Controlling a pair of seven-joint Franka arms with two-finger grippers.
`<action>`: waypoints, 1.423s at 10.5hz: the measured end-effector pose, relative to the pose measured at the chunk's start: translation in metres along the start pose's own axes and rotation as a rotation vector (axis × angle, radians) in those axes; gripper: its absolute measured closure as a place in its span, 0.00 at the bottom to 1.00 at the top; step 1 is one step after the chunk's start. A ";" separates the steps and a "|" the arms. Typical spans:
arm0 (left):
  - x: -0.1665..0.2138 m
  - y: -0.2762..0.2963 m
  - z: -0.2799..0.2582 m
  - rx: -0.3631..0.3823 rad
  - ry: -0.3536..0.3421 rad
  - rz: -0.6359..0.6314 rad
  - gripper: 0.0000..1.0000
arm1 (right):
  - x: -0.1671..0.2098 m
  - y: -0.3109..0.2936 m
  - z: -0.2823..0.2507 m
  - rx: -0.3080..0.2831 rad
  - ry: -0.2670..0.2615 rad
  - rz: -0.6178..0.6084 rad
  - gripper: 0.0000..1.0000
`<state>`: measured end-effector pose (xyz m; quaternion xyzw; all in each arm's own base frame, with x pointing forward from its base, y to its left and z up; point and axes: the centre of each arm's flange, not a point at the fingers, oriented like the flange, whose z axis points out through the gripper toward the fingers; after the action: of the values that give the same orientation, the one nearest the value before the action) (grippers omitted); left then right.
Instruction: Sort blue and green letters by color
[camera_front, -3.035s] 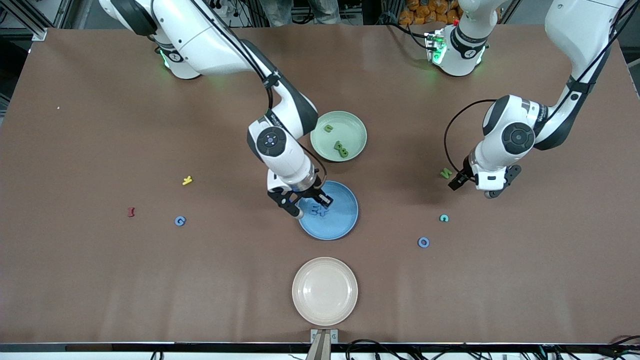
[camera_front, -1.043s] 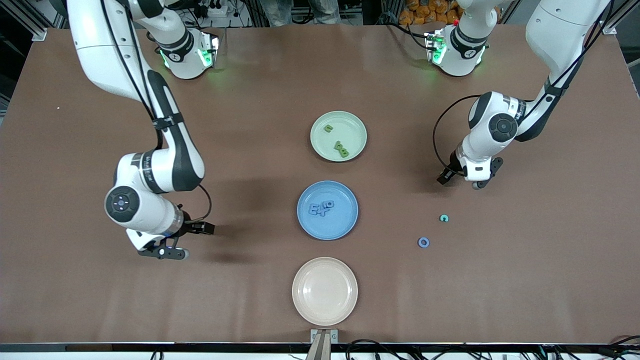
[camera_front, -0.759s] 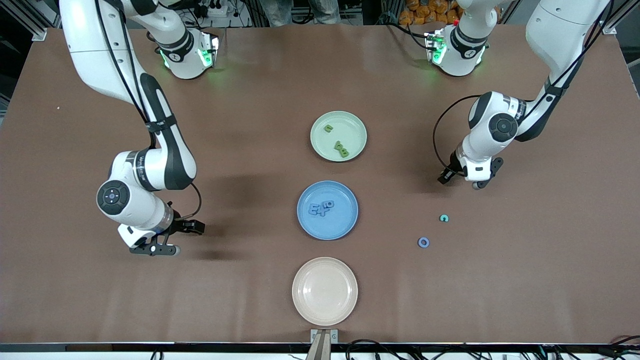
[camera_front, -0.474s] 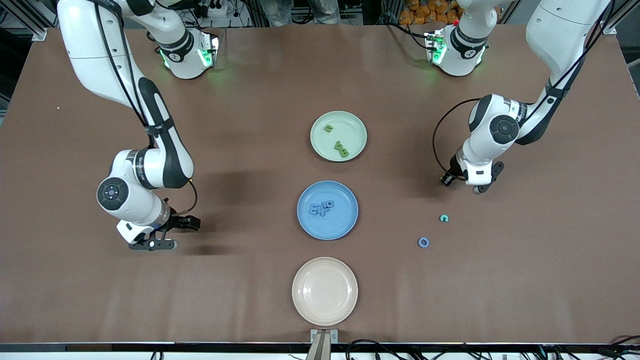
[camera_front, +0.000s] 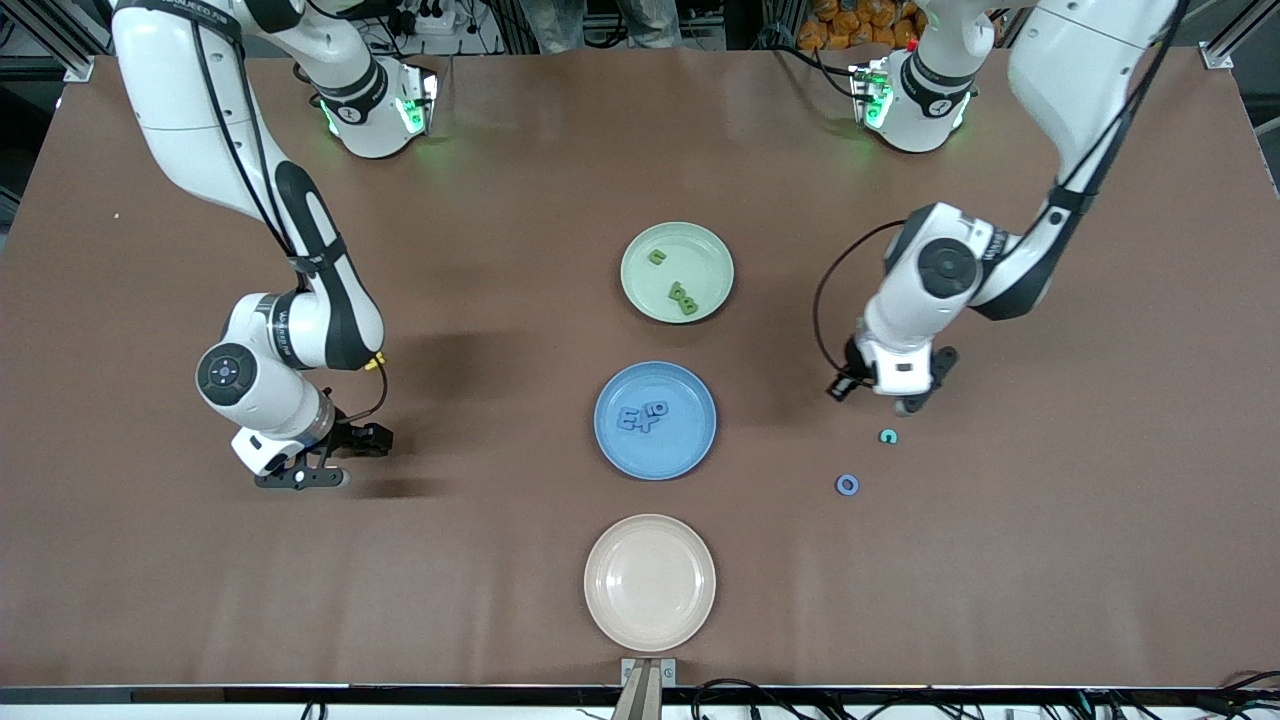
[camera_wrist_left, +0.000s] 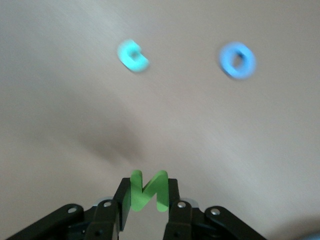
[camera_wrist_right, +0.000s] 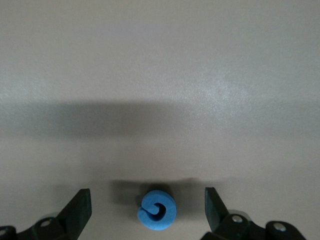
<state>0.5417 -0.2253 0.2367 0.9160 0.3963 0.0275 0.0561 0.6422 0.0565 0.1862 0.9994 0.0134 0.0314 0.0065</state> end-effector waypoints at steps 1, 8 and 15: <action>-0.031 0.018 -0.003 -0.003 -0.005 0.034 0.67 | -0.005 0.001 0.005 -0.002 -0.001 -0.001 0.00; -0.255 0.054 0.010 0.192 -0.043 0.262 0.67 | -0.018 0.004 0.011 -0.003 0.001 -0.035 0.45; -0.355 0.030 0.011 0.273 -0.060 0.317 0.67 | -0.004 -0.002 -0.030 0.027 -0.056 0.010 0.64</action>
<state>0.3217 -0.5056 0.2272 0.9664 0.2454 -0.0454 -0.0616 0.6360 0.0590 0.2162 0.9999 0.0086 0.0033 -0.0067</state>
